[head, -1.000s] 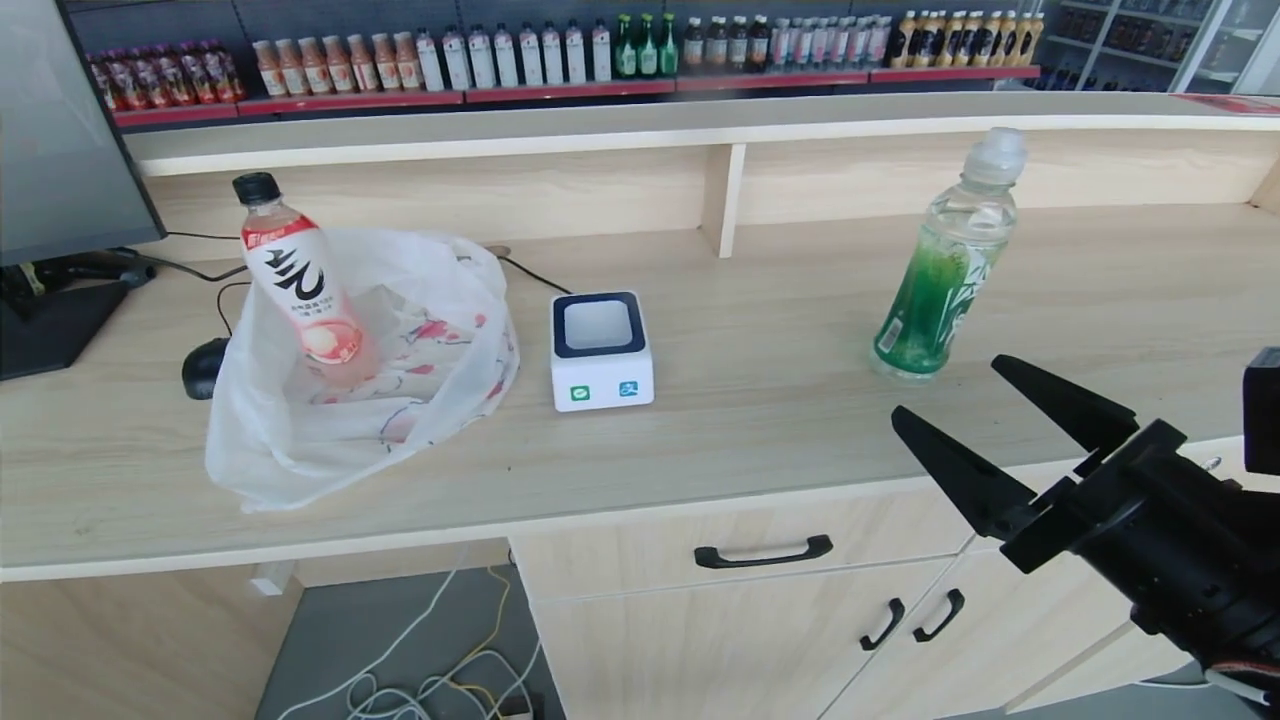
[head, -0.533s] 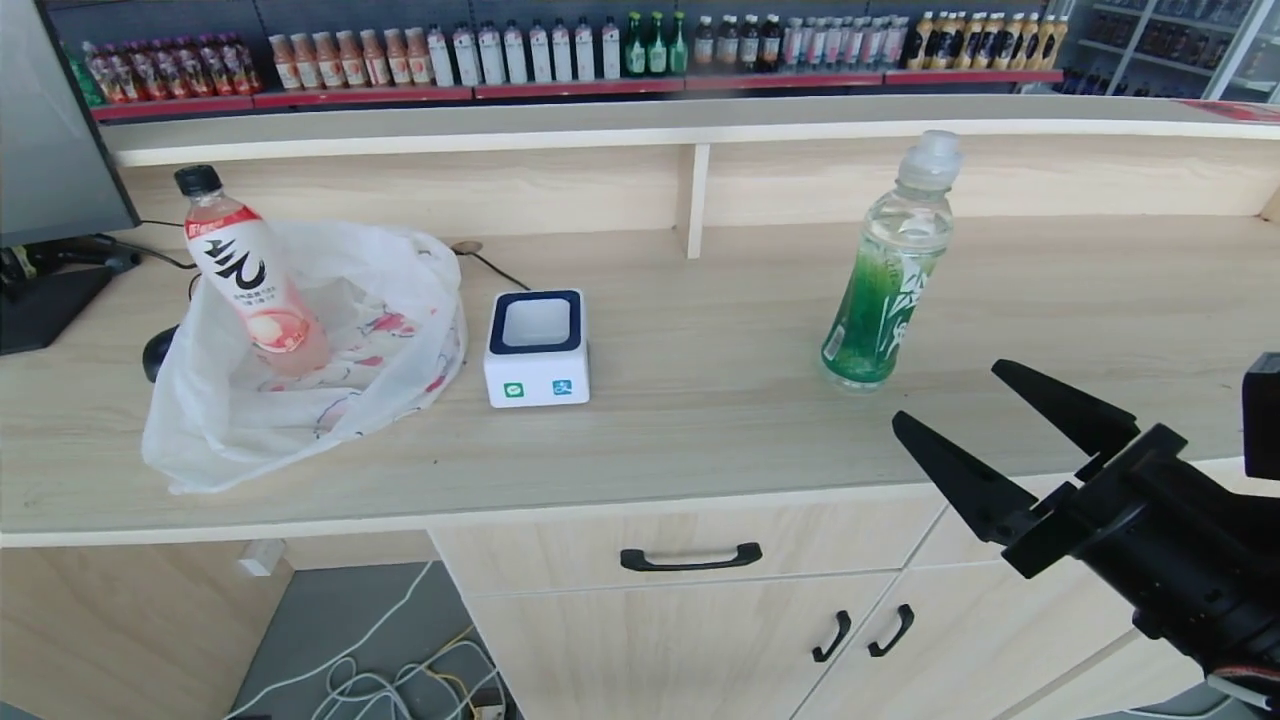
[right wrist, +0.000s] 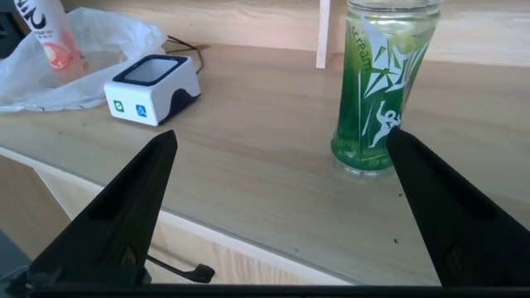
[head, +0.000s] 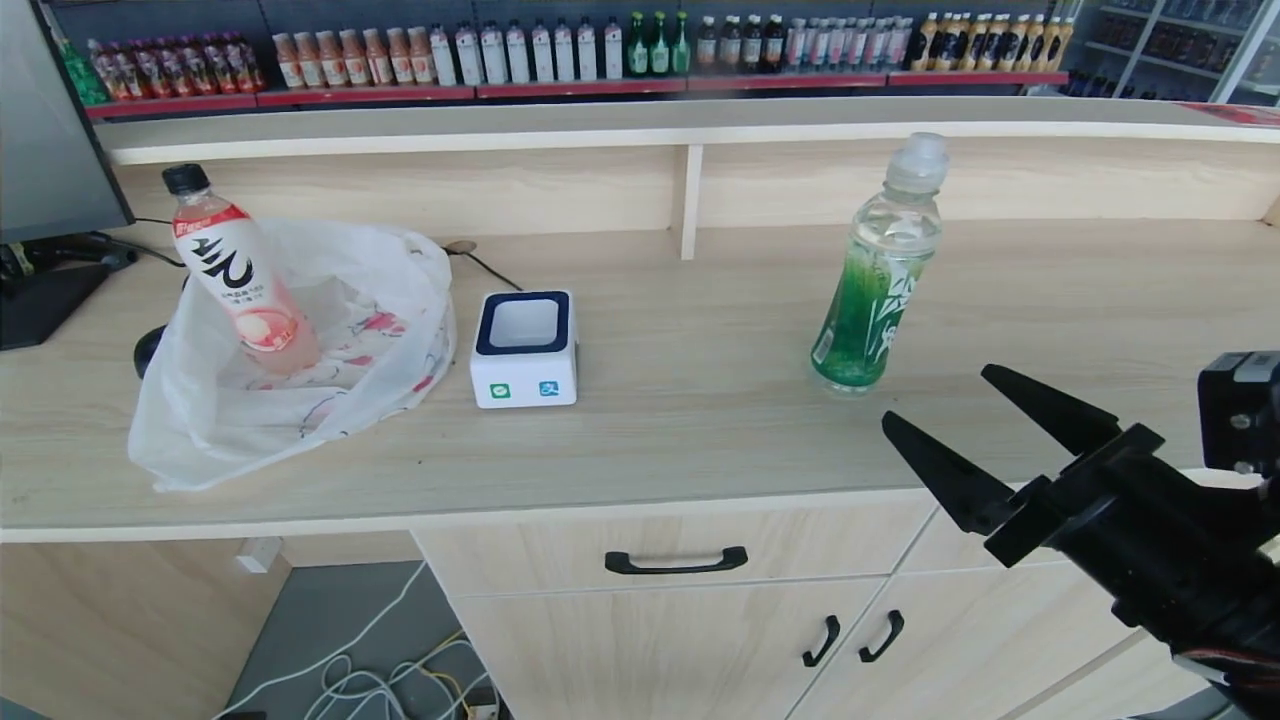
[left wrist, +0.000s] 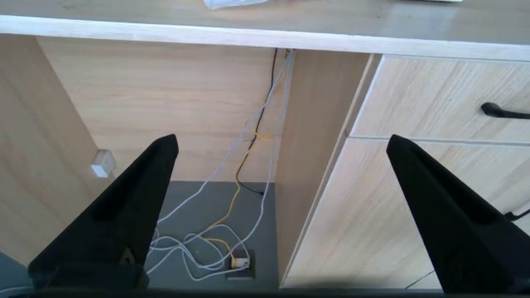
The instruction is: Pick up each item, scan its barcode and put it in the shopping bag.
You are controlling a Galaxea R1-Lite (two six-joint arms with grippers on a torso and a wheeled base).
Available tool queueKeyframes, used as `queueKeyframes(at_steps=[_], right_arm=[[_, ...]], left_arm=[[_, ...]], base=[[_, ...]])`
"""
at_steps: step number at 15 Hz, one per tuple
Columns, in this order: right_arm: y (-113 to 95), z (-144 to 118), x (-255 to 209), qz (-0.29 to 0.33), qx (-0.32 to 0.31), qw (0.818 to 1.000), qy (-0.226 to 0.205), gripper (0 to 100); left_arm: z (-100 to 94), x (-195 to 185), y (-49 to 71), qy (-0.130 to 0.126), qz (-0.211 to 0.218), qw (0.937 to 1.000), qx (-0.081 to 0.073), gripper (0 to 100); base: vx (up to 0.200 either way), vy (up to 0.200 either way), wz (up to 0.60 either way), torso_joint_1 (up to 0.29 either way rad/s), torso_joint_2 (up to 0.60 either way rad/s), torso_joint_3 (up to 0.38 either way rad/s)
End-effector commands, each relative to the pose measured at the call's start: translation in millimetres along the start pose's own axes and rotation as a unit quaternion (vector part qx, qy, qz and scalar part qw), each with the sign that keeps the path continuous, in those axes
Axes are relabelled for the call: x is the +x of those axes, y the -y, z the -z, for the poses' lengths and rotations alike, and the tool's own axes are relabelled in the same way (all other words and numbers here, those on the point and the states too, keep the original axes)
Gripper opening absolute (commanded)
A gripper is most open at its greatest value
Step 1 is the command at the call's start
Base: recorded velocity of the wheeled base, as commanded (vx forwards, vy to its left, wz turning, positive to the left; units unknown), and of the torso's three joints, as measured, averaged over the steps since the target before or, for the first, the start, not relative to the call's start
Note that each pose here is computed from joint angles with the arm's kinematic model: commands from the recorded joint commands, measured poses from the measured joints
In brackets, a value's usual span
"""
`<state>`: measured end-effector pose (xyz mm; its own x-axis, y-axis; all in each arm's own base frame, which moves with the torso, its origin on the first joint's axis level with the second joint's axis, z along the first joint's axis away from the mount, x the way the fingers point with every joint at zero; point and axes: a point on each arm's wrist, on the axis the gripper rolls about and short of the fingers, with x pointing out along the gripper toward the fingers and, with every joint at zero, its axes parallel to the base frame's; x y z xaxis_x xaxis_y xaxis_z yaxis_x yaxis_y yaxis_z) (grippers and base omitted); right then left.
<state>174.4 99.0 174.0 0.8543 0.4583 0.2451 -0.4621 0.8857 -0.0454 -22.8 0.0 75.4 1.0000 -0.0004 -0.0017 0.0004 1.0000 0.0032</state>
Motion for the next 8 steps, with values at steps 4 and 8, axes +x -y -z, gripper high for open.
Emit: queueKeyframes(at_steps=[4,8], right_arm=[[23.2,0.8,27.1,-0.009,-0.013,1.000,0.016,100],[44.8,9.5,51.5,-0.013,-0.027,0.999,0.016,100]], left_arm=[[-0.1,0.0,0.0,0.001,0.000,1.0000,0.000,100],[-0.1,0.0,0.0,0.001,0.000,1.0000,0.000,100]], base=[[0.000,0.000,0.00,0.000,0.00,0.000],[0.000,0.000,0.00,0.000,0.00,0.000]])
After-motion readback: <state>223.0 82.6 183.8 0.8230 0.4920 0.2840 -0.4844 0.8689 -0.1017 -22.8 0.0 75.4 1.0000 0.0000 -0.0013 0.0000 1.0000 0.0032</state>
